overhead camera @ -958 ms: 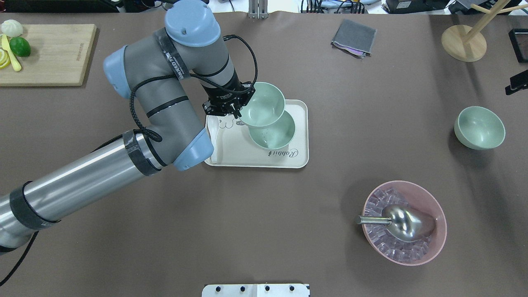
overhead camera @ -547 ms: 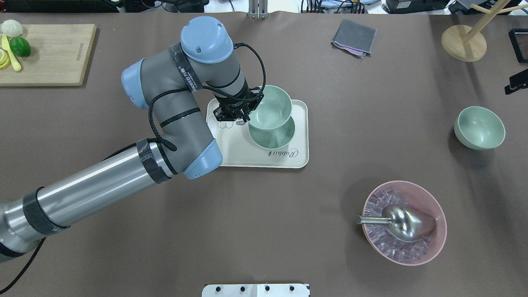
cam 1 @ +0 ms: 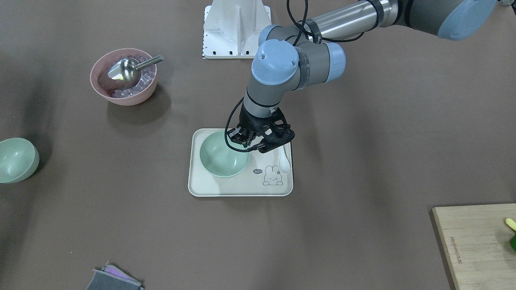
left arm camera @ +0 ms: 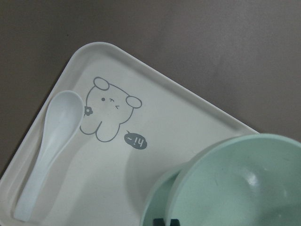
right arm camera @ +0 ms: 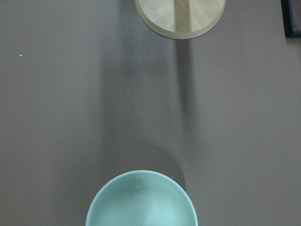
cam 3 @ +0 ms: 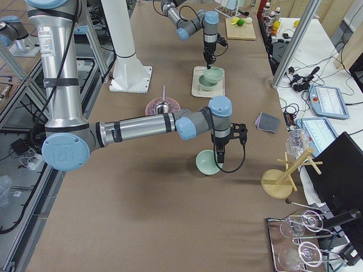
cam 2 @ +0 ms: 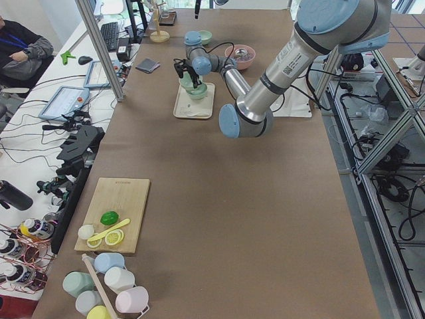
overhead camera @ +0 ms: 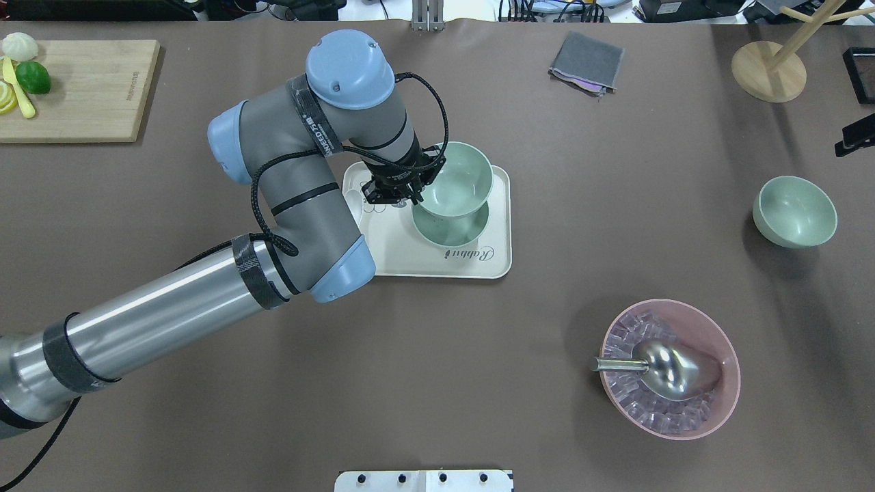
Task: Stack green bowls together
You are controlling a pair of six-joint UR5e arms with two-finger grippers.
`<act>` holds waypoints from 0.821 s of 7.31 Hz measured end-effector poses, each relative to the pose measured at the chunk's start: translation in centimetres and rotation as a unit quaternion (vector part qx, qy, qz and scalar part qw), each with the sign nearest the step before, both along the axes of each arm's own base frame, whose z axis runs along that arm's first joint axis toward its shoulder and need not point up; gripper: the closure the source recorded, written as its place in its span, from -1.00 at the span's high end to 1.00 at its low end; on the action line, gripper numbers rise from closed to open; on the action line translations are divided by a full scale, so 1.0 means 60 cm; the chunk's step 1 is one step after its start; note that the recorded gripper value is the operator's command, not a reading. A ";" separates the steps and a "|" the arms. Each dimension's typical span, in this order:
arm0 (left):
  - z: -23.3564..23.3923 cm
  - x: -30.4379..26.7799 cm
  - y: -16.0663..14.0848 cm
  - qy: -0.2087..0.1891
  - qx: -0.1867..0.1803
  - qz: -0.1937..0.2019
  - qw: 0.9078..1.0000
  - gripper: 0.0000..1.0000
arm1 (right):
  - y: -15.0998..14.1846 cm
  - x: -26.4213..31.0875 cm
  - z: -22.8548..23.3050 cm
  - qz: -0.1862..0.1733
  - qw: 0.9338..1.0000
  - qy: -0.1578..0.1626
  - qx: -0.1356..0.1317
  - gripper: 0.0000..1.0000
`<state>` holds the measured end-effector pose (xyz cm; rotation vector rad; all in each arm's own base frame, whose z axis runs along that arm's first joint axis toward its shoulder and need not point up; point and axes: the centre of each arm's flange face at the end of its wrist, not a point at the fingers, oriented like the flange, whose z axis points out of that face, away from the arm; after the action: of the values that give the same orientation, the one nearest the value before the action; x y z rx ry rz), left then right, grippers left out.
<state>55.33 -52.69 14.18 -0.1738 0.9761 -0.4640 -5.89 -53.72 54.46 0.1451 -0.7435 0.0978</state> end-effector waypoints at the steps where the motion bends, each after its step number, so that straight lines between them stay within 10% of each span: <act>1: 0.004 0.007 0.005 -0.002 -0.001 0.003 1.000 -1.00 | 0.000 -0.001 0.000 0.000 1.000 0.000 0.000 1.00; 6: 0.025 0.029 0.017 -0.012 -0.006 0.013 1.000 -1.00 | -0.005 -0.003 -0.004 -0.001 1.000 -0.002 0.001 1.00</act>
<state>57.09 -51.68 15.69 -0.1915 0.9470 -0.4469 -6.07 -54.04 54.20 0.1459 -0.7471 0.0948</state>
